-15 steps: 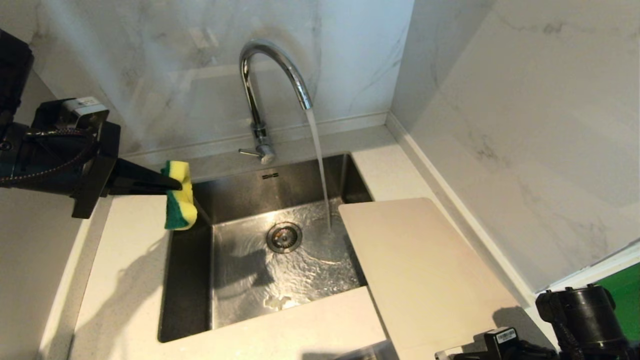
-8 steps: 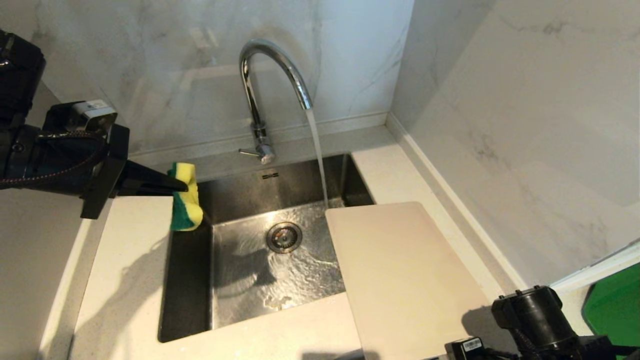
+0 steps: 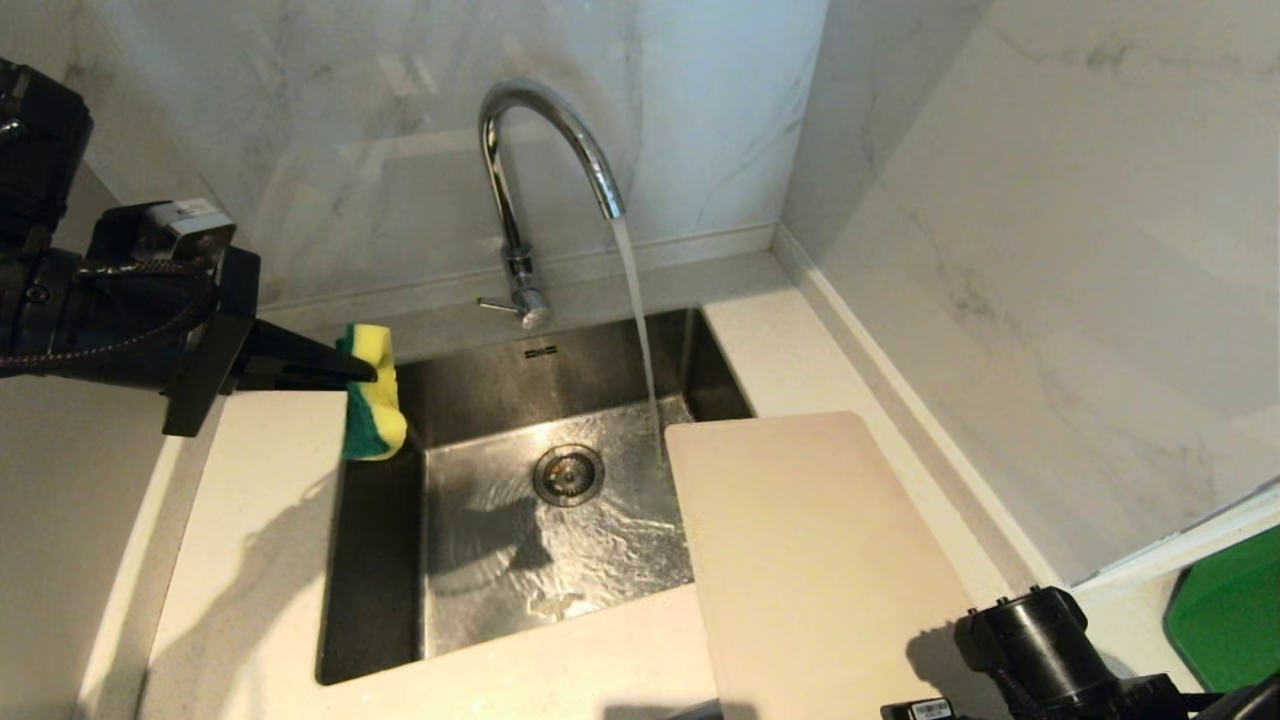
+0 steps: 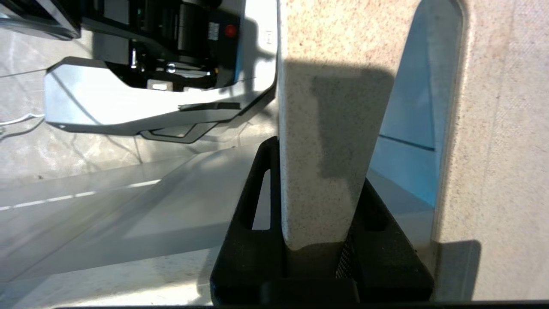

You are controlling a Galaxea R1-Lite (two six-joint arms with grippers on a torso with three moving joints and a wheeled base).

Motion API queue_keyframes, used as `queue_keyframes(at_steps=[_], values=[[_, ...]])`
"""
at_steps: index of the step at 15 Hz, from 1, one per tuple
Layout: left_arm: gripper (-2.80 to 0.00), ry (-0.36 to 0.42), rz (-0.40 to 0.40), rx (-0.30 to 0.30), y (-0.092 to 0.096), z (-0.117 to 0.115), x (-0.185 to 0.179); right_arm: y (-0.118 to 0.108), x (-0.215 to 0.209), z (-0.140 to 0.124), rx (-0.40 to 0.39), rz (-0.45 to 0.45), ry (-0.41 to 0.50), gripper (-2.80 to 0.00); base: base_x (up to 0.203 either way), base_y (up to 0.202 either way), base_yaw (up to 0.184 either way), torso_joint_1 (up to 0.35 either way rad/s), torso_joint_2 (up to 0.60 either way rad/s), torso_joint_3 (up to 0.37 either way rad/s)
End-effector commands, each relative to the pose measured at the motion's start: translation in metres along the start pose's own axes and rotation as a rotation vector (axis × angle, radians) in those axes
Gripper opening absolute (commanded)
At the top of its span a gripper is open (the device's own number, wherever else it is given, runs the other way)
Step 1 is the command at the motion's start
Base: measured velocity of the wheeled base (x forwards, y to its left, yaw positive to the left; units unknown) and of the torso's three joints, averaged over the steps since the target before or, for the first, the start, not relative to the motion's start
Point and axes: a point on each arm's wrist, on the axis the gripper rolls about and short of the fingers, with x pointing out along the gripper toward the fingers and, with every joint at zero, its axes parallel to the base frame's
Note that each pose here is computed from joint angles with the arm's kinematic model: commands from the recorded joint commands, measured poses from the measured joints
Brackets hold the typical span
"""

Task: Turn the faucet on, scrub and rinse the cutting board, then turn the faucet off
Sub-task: Put down the cutting board

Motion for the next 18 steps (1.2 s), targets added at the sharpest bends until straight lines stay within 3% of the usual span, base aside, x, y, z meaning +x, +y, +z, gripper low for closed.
queue_keyframes(at_steps=[1,6,12,18], values=[[-2.8,-0.004,-0.006,0.0,-0.001,0.001,0.0,-0.001,0.008,-0.003,0.005,0.031,0.003,-2.8,0.0,0.0,0.0,0.0,0.0,0.0],[-2.8,-0.007,-0.005,-0.003,0.001,0.004,0.005,-0.004,0.023,-0.009,0.066,0.088,0.014,-2.8,0.0,0.0,0.0,0.0,0.0,0.0],[-2.8,-0.012,-0.005,-0.003,0.005,0.011,0.018,-0.018,0.043,-0.015,0.08,0.118,0.015,-2.8,0.0,0.0,0.0,0.0,0.0,0.0],[-2.8,-0.001,0.002,-0.011,0.008,0.015,0.027,-0.017,0.051,-0.019,0.096,0.149,0.022,-2.8,0.0,0.0,0.0,0.0,0.0,0.0]])
